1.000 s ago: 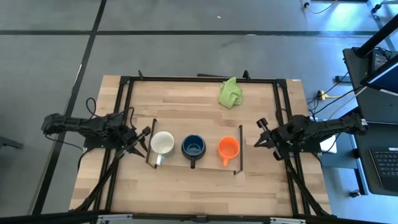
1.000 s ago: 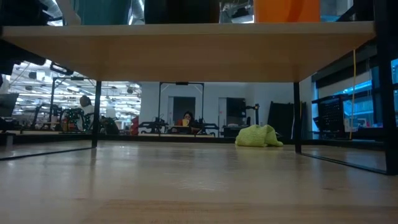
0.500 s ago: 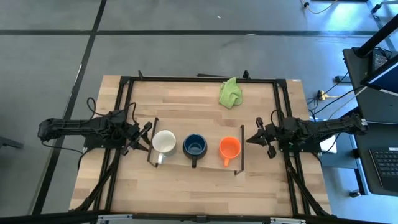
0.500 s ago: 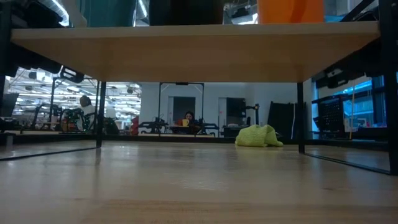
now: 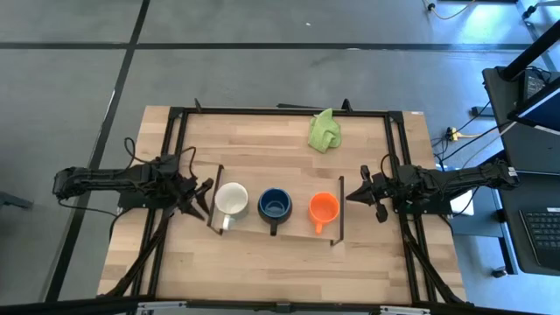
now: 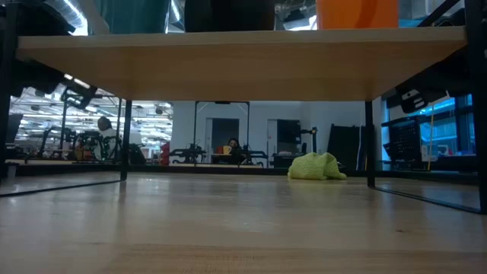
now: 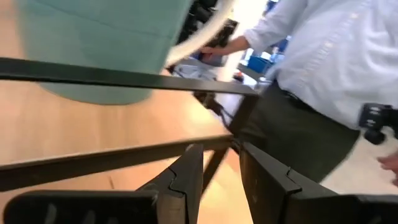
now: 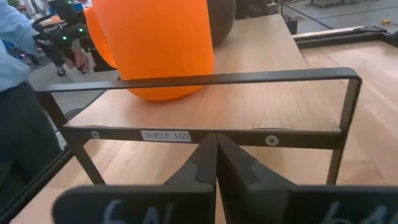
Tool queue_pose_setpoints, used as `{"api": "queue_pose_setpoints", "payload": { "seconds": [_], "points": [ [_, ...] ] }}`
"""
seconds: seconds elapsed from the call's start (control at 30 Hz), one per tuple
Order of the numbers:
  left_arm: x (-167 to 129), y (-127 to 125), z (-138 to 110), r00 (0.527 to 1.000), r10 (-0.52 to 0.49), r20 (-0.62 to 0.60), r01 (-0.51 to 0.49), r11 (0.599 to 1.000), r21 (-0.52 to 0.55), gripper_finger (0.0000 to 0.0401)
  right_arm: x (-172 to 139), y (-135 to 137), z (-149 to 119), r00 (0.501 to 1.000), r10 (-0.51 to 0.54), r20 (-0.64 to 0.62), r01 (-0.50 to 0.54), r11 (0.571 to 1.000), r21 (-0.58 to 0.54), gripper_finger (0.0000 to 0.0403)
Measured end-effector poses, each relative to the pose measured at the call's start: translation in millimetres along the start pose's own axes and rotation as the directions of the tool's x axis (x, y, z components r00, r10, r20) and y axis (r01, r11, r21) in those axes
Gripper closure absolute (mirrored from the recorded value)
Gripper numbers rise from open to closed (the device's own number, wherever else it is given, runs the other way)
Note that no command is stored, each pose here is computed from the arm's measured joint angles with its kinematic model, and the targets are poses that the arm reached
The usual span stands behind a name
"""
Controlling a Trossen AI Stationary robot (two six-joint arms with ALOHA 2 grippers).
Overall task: Stack small to large cups/mugs on shelf
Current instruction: Return to Home Position
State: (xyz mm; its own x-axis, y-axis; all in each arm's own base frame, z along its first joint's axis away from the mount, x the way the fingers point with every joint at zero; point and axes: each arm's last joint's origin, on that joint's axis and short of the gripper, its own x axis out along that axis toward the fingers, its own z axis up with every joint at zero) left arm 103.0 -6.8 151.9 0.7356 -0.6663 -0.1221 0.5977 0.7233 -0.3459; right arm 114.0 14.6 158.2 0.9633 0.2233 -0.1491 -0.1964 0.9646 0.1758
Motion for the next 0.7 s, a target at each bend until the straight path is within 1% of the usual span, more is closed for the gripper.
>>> {"api": "queue_pose_setpoints", "payload": {
  "seconds": [0.1, 0.2, 0.33, 0.43, 0.6, 0.7],
  "points": [
    [0.0, -1.1, -0.7, 0.999, -0.046, -0.013, 0.046, 0.999, -0.006, 0.0302, 0.0, 0.2, 0.3, 1.000, 0.007, 0.002, -0.007, 1.000, 0.022, 0.0397],
    [0.1, -1.1, -0.8, 0.999, -0.050, -0.015, 0.050, 0.998, -0.028, 0.0302, -0.1, 0.5, 1.7, 1.000, 0.009, 0.017, -0.010, 1.000, 0.018, 0.0397],
    [0.1, -1.2, -0.8, 0.999, -0.053, -0.015, 0.052, 0.998, -0.029, 0.0302, -0.2, 0.5, 1.5, 1.000, 0.011, 0.015, -0.012, 1.000, 0.018, 0.0397],
    [0.1, -1.6, -1.0, 0.998, -0.066, -0.018, 0.065, 0.997, -0.034, 0.0302, -0.2, 1.1, 1.1, 0.999, 0.034, 0.008, -0.034, 0.999, 0.014, 0.0397],
    [-0.3, -4.3, -2.8, 0.985, -0.166, -0.046, 0.164, 0.985, -0.047, 0.0302, -0.2, 2.4, 0.3, 0.997, 0.078, -0.006, -0.078, 0.997, 0.015, 0.0397],
    [-0.4, -4.7, -3.0, 0.983, -0.179, -0.049, 0.177, 0.983, -0.042, 0.0302, -0.3, 2.2, -1.6, 0.997, 0.078, -0.025, -0.078, 0.997, 0.021, 0.0397]
  ]
}}
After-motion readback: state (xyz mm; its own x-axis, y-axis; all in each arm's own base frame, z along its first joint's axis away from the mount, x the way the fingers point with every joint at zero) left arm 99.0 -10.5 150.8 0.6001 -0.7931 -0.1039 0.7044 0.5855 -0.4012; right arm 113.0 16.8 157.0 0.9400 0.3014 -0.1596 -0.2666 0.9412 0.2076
